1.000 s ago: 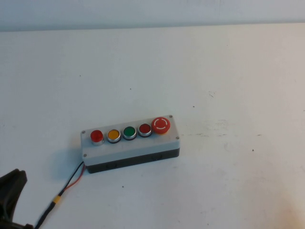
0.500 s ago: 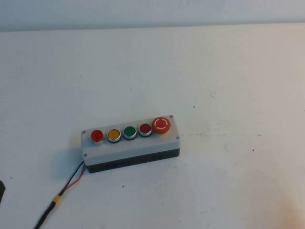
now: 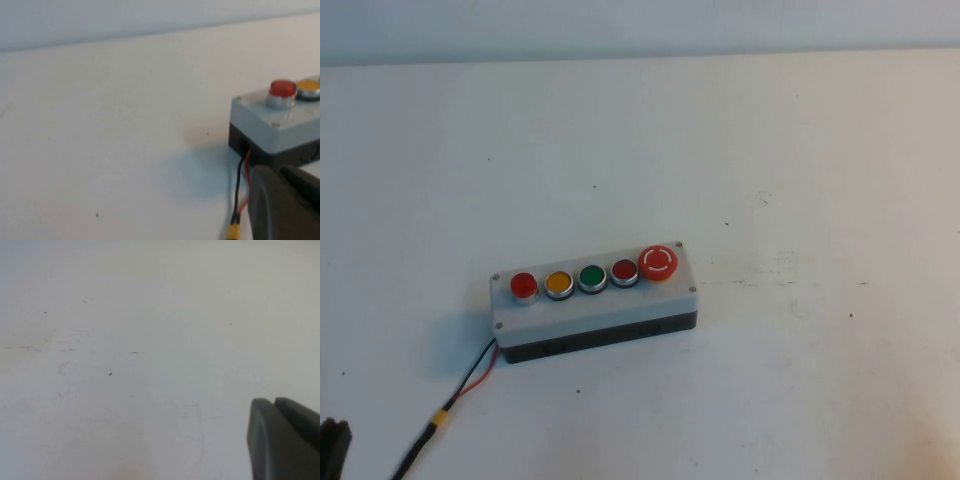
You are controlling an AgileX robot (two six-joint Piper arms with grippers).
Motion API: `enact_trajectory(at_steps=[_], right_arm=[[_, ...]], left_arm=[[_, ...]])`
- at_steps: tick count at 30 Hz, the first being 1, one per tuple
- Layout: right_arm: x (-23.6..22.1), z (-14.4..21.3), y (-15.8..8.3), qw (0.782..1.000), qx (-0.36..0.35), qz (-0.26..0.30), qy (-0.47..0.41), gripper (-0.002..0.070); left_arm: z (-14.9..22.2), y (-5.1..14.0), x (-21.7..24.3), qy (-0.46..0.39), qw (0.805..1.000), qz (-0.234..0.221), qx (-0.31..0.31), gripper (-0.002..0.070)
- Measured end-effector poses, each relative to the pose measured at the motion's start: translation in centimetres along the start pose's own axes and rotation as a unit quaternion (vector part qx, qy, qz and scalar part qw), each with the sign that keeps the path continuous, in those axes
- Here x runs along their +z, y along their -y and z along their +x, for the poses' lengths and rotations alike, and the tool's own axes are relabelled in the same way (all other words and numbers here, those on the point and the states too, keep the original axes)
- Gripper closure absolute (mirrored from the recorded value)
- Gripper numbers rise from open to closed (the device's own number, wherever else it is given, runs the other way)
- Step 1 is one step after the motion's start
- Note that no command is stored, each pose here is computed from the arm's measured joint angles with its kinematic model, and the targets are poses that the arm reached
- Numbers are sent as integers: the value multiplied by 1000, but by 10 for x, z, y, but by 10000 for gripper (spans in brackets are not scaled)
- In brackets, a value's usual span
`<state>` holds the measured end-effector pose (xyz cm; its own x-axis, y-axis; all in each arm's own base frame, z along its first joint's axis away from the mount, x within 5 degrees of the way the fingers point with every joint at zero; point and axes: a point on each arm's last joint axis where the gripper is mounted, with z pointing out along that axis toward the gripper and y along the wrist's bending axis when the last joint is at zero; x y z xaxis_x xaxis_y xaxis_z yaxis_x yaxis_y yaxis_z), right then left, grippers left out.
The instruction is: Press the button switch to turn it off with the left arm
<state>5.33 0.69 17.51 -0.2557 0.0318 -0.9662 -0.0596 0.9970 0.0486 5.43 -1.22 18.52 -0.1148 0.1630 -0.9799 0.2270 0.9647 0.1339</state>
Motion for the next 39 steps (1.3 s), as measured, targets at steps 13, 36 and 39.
enact_trajectory(at_steps=[13,36,39], right_arm=[[0,0,0,1000,0,0,0,692],[0,0,0,1000,0,0,0,692],[0,0,0,1000,0,0,0,692]], left_arm=[[15,3,-1,-82,996,16,-11,677],[15,3,-1,-82,996,16,-13,677],[15,3,-1,-82,996,16,-14,677]])
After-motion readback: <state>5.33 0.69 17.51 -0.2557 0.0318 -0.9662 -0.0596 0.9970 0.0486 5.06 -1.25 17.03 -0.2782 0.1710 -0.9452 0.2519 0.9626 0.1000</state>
